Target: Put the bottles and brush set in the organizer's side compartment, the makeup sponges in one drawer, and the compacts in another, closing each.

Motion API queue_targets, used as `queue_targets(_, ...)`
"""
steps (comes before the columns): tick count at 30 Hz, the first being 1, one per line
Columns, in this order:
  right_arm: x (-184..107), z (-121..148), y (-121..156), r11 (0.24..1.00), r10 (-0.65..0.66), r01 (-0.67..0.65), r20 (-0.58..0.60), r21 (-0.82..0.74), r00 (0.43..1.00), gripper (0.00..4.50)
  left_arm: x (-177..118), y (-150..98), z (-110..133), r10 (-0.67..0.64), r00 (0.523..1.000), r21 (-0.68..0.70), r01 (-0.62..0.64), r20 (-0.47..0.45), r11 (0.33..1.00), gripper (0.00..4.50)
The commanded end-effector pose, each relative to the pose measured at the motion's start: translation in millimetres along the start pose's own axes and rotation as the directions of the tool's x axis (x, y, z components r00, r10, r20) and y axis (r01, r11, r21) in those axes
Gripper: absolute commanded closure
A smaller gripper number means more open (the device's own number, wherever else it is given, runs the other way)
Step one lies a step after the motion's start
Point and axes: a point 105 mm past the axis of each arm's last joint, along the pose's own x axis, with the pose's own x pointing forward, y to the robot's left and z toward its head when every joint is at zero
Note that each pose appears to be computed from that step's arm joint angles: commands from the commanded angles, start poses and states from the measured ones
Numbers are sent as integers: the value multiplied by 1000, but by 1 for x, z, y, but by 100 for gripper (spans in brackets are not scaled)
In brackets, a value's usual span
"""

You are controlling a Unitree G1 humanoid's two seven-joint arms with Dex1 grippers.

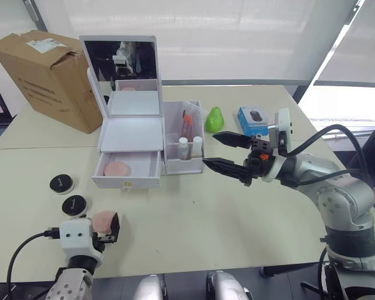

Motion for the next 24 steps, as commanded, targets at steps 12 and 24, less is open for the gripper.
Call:
queue_targets(12, 2, 12, 9, 999, -1, 2, 40, -42, 999, 0, 8, -2, -12, -21, 984, -1, 22, -178, 1000, 4)
queue_targets(24, 2, 10, 11, 999, -11, 12, 40, -34, 999, 0, 14, 3, -8, -23, 990, 8, 25, -141, 1000, 155)
